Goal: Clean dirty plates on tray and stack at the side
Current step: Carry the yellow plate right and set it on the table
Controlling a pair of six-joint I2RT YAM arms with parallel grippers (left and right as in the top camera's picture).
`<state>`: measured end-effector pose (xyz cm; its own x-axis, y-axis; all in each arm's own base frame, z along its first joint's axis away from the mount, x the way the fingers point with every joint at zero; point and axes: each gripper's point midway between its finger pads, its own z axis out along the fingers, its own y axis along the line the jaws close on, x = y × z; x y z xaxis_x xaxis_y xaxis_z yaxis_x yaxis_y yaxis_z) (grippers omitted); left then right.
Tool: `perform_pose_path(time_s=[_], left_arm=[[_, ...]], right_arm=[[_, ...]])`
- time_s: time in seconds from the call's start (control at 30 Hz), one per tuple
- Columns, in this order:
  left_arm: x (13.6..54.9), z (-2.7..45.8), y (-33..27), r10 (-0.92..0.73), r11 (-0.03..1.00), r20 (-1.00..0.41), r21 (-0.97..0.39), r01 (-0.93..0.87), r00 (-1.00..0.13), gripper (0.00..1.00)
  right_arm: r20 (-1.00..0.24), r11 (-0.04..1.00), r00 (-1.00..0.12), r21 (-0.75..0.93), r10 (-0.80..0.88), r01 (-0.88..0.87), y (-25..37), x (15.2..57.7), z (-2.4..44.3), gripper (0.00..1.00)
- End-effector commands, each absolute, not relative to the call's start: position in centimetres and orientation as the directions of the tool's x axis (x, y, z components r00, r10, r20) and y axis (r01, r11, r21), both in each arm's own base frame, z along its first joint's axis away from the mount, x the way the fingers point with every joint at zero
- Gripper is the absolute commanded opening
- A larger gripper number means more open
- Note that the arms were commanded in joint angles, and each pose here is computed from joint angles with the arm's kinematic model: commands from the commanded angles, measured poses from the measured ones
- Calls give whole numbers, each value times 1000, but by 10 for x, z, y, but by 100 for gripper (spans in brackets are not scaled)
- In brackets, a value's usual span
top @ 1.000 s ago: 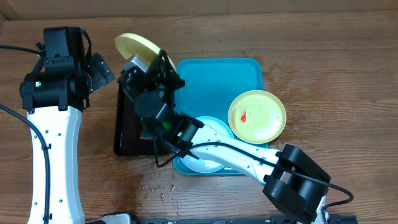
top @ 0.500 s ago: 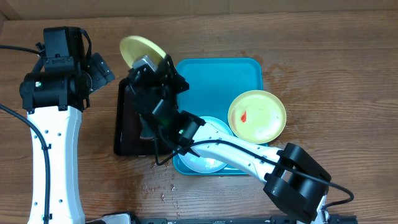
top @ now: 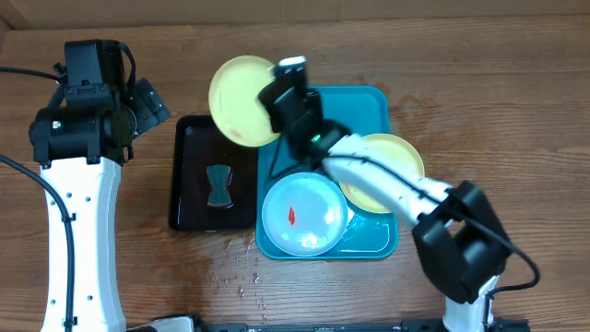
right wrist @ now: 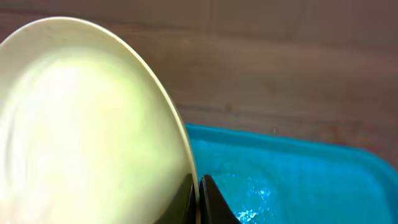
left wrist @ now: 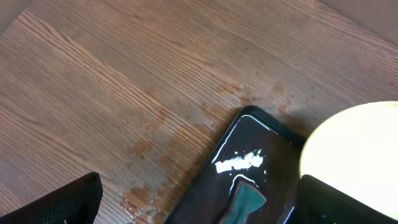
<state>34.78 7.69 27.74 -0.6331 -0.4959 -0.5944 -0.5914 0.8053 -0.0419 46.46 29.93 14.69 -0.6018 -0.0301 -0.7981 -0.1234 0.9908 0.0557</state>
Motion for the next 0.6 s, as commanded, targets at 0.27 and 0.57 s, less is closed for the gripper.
perform_pose_path(time_s=[0.27,0.57], left_arm=[[349,279,77,-513,795,-595,-57,-604,-619,100],[349,279,77,-513,795,-595,-57,-604,-619,100]], right_arm=[[-561,859,-766,511,313,-23,164,508,177,4],[-406,790,-702,479,585,382,-26,496,145,4]])
